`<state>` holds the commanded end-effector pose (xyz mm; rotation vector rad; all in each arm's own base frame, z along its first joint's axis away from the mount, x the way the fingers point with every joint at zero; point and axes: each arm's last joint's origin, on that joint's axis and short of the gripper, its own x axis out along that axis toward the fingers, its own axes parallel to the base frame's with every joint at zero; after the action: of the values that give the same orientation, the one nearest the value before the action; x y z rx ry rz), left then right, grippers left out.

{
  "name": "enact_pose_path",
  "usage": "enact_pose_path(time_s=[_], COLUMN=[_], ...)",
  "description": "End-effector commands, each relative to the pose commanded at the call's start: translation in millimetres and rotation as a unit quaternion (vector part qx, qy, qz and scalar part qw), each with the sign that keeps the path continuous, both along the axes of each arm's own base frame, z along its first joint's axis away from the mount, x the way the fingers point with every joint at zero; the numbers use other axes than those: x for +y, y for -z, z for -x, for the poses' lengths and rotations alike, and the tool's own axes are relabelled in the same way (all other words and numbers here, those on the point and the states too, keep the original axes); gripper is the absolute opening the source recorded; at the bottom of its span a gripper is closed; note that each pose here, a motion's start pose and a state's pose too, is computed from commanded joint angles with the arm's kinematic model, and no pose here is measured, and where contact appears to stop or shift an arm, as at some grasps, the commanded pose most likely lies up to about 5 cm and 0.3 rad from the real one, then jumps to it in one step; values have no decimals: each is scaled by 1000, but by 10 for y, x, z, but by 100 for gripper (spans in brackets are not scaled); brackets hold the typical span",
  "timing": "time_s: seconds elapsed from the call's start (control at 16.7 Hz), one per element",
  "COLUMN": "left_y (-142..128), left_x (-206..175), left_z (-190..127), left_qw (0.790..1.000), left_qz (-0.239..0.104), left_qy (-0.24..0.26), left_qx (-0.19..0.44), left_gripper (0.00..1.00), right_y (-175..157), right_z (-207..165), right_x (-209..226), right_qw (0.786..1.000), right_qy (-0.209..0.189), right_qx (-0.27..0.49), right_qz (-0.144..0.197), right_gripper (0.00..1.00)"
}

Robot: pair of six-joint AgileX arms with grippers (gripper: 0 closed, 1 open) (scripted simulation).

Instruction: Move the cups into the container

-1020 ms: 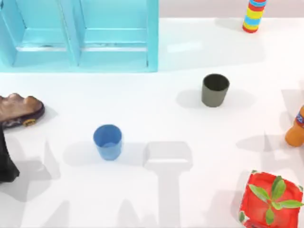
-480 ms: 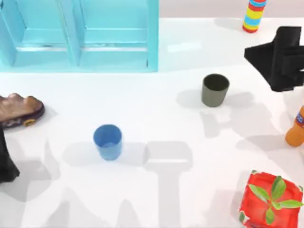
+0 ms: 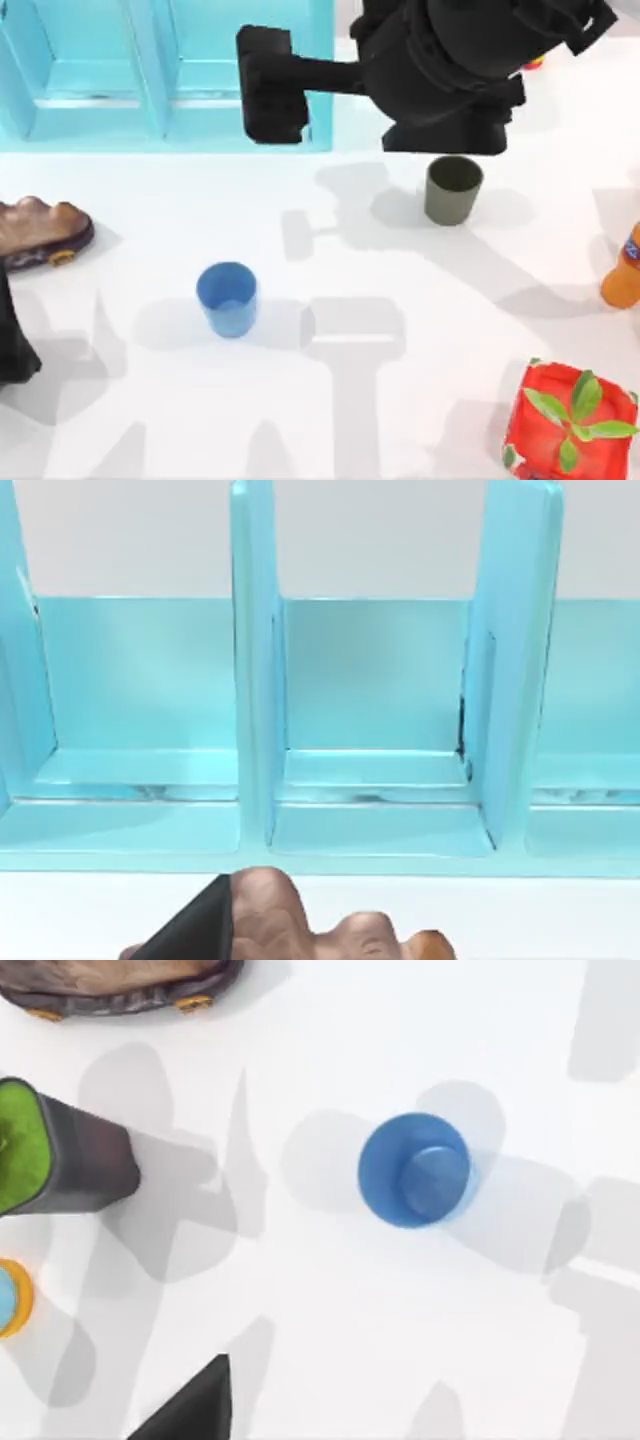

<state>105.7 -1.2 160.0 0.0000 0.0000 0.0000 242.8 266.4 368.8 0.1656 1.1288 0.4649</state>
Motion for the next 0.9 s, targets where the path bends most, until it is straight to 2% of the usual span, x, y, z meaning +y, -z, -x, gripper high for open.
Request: enact_pose_path(time_s=[0.24, 0.42, 0.66, 0.9], left_y=[0, 0, 0, 0], left_x=[0, 0, 0, 0], left_z=[0, 0, 0, 0], left_qw=[1000, 1000, 1000, 1000], left_qz=[0, 0, 0, 0], left_qy=[0, 0, 0, 0], left_qx=[0, 0, 0, 0], left_gripper=[100, 100, 100, 100], right_y=[372, 678, 1043, 1297], right_z=[-178, -259, -352, -433], right_x=[619, 926, 1160, 1250], right_qw=[996, 989, 978, 969], right_qy=[29, 55, 89, 116], right_qx=[62, 88, 103, 107], right_qz=[65, 109, 157, 188], right_gripper=[100, 100, 100, 100])
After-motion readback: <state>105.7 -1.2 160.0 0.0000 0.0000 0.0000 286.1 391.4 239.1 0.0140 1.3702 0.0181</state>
